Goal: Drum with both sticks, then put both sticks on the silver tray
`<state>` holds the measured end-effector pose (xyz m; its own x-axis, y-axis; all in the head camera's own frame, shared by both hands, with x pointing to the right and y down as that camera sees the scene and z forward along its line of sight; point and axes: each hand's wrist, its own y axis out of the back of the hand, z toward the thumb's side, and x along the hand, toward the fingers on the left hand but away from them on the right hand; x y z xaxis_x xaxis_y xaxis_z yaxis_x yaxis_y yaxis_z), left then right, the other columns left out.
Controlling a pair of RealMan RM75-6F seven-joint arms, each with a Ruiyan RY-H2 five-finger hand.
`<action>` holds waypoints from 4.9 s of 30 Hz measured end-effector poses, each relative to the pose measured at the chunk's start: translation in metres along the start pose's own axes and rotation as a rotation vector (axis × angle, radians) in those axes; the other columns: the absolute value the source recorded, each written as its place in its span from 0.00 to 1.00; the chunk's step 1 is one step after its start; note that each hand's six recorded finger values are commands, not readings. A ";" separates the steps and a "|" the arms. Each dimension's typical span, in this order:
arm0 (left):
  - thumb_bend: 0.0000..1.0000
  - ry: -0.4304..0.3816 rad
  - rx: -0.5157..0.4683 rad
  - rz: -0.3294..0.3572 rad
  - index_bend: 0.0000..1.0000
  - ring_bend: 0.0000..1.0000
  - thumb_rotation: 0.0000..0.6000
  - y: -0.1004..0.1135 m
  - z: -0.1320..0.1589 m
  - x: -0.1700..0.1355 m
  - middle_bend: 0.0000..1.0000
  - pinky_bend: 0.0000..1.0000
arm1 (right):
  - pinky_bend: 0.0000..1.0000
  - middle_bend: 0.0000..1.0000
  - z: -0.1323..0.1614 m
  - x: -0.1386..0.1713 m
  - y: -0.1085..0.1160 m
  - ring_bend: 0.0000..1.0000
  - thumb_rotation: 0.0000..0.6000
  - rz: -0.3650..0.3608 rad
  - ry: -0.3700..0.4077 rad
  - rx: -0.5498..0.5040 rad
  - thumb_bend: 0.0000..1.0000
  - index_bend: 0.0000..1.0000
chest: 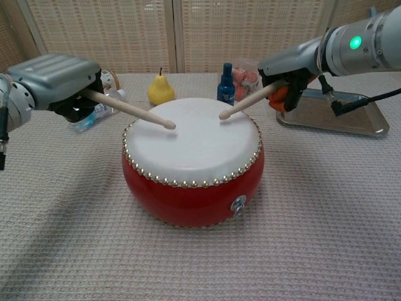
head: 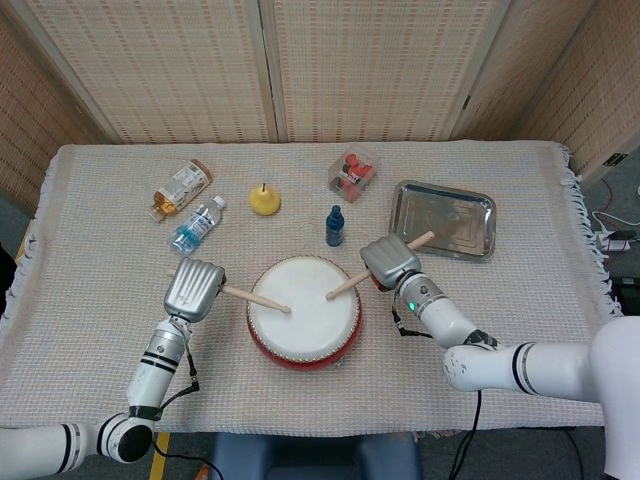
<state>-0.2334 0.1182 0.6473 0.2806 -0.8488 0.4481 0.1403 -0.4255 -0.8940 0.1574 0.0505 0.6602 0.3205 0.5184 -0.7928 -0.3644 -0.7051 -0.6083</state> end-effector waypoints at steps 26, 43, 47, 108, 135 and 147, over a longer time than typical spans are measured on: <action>0.89 0.000 -0.118 0.037 1.00 1.00 1.00 0.021 -0.005 0.000 1.00 1.00 | 1.00 1.00 -0.001 -0.006 -0.014 1.00 1.00 0.016 -0.021 0.017 0.85 1.00; 0.89 -0.011 -0.043 -0.045 1.00 1.00 1.00 -0.010 0.005 0.005 1.00 1.00 | 1.00 1.00 0.000 0.014 0.028 1.00 1.00 -0.122 0.038 -0.089 0.85 1.00; 0.89 0.005 -0.079 0.034 1.00 1.00 1.00 0.017 -0.005 -0.001 1.00 1.00 | 1.00 1.00 0.000 -0.003 -0.002 1.00 1.00 -0.041 0.019 -0.029 0.85 1.00; 0.89 0.239 -0.259 0.056 1.00 1.00 1.00 0.025 -0.102 -0.038 1.00 1.00 | 0.86 0.88 -0.215 -0.032 -0.068 0.89 1.00 -0.150 -0.332 -0.494 0.64 1.00; 0.89 0.269 -0.273 0.051 1.00 1.00 1.00 0.020 -0.115 -0.046 1.00 1.00 | 0.20 0.20 -0.214 -0.073 -0.078 0.09 1.00 -0.089 -0.432 -0.490 0.29 0.20; 0.88 0.228 -0.258 0.063 1.00 1.00 1.00 0.026 -0.109 -0.043 1.00 1.00 | 0.28 0.20 -0.209 -0.063 -0.044 0.14 1.00 -0.211 -0.320 -0.511 0.28 0.28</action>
<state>-0.3453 0.1098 0.6049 0.0573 -0.9119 0.4064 -0.1232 -0.4104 -0.9035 0.3360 -0.0524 0.7449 0.0344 0.7341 -0.6781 0.1659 -0.6733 -0.7205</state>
